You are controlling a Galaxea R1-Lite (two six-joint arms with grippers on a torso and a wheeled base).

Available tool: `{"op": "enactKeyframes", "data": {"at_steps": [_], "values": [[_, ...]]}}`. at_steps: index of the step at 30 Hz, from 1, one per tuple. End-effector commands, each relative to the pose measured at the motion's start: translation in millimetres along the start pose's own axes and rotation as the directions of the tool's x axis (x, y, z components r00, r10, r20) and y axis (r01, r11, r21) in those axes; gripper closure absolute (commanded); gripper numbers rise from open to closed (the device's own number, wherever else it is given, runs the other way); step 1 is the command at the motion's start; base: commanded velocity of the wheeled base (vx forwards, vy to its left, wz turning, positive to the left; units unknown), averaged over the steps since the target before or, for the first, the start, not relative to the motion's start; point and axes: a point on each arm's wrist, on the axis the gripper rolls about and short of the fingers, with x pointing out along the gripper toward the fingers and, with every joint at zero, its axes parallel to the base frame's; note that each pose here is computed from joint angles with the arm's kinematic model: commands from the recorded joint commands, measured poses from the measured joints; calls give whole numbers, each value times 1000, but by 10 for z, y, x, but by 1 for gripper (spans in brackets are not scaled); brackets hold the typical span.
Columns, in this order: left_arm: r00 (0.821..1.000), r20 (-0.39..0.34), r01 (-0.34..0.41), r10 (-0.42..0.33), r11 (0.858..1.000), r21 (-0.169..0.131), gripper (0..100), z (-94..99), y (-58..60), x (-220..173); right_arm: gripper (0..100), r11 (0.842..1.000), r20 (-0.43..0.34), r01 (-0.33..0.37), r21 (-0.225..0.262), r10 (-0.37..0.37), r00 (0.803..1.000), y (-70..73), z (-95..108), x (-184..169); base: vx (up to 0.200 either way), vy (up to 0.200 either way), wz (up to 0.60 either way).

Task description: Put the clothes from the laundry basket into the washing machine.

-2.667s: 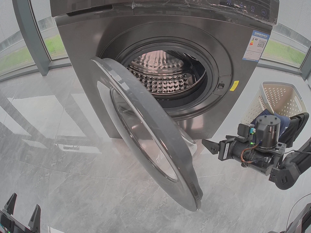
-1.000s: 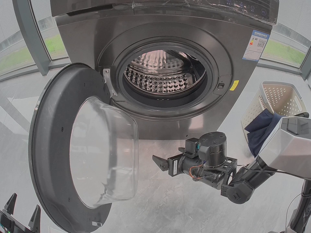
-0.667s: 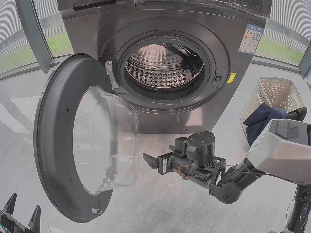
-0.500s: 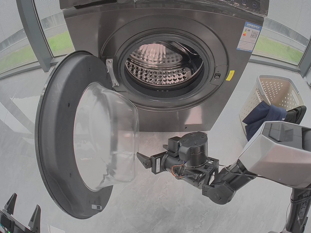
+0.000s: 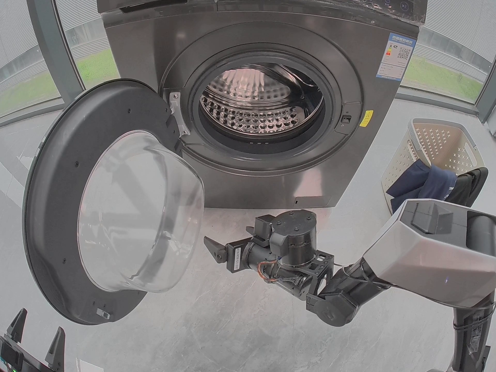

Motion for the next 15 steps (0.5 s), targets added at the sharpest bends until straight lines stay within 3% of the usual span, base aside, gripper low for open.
{"op": "enactKeyframes", "data": {"at_steps": [1, 15], "values": [[1000, -9, -2, 2, 1000, -1, 0, -46, 2, 6, 0, 1000, 5, -10, -2, 10, 1000, 40, -22, 78, 0, 0, 0], [1000, -9, -2, 2, 1000, -1, 0, -46, 2, 6, 0, 997, 74, -71, 0, 71, 995, 338, -298, 580, 0, 0, 0]]}}
